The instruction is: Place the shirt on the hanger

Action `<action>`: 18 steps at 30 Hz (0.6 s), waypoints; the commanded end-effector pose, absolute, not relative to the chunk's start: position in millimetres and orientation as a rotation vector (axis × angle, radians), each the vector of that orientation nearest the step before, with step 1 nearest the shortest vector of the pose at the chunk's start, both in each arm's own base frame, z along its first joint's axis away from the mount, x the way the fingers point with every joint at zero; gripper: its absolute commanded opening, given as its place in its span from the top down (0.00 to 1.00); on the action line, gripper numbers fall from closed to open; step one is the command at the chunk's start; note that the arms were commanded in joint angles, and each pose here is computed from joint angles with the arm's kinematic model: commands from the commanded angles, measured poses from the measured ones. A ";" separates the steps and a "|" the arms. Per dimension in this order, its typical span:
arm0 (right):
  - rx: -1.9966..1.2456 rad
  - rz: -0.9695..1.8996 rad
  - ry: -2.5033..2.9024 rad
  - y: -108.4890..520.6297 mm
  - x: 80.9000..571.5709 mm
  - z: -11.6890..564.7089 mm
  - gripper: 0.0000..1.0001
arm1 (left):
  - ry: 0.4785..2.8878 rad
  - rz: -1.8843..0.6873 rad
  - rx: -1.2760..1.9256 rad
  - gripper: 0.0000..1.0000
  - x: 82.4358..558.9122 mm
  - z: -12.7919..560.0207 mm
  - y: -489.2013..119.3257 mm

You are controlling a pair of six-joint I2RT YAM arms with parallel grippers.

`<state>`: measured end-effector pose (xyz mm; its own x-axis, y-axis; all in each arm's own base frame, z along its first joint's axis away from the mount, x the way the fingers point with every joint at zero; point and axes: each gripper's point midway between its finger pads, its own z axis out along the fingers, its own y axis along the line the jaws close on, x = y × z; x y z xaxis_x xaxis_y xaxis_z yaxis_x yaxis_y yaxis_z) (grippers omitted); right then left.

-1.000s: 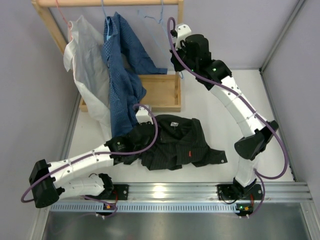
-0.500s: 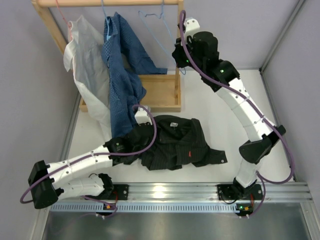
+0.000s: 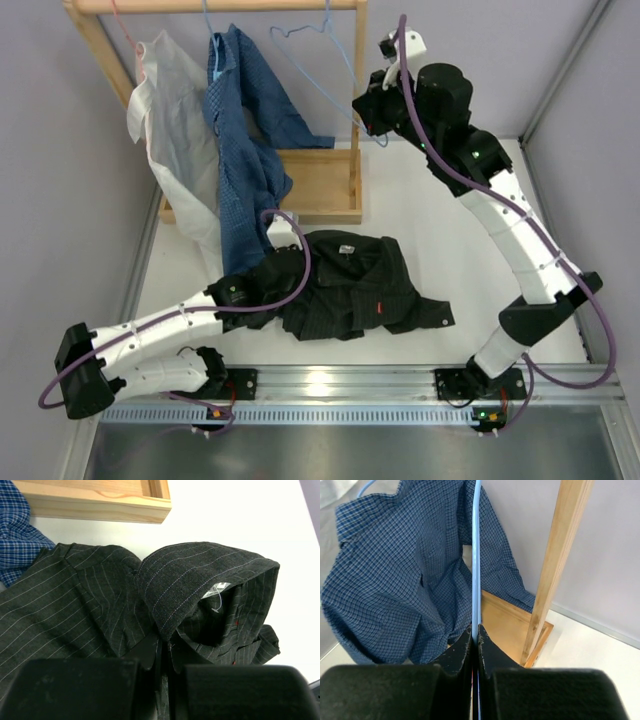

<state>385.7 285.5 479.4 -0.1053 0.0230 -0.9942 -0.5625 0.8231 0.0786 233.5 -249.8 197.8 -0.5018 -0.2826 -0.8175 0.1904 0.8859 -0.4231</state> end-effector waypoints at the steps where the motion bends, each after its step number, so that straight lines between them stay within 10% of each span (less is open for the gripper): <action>1: -0.409 0.574 1.444 267.3 357.9 532.2 1.00 | 1.991 -0.558 -0.107 1.00 239.7 209.4 -245.2; 18: -0.674 0.818 1.697 173.6 137.7 355.6 1.00 | 2.076 -0.570 -0.158 1.00 287.1 219.2 -219.2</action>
<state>180.6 176.3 367.1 -0.2235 -0.0563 -0.9731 -0.7051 0.6987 0.1215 277.8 -210.6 202.4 -0.5189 -0.3336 -0.7871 0.0558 0.9055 -0.4206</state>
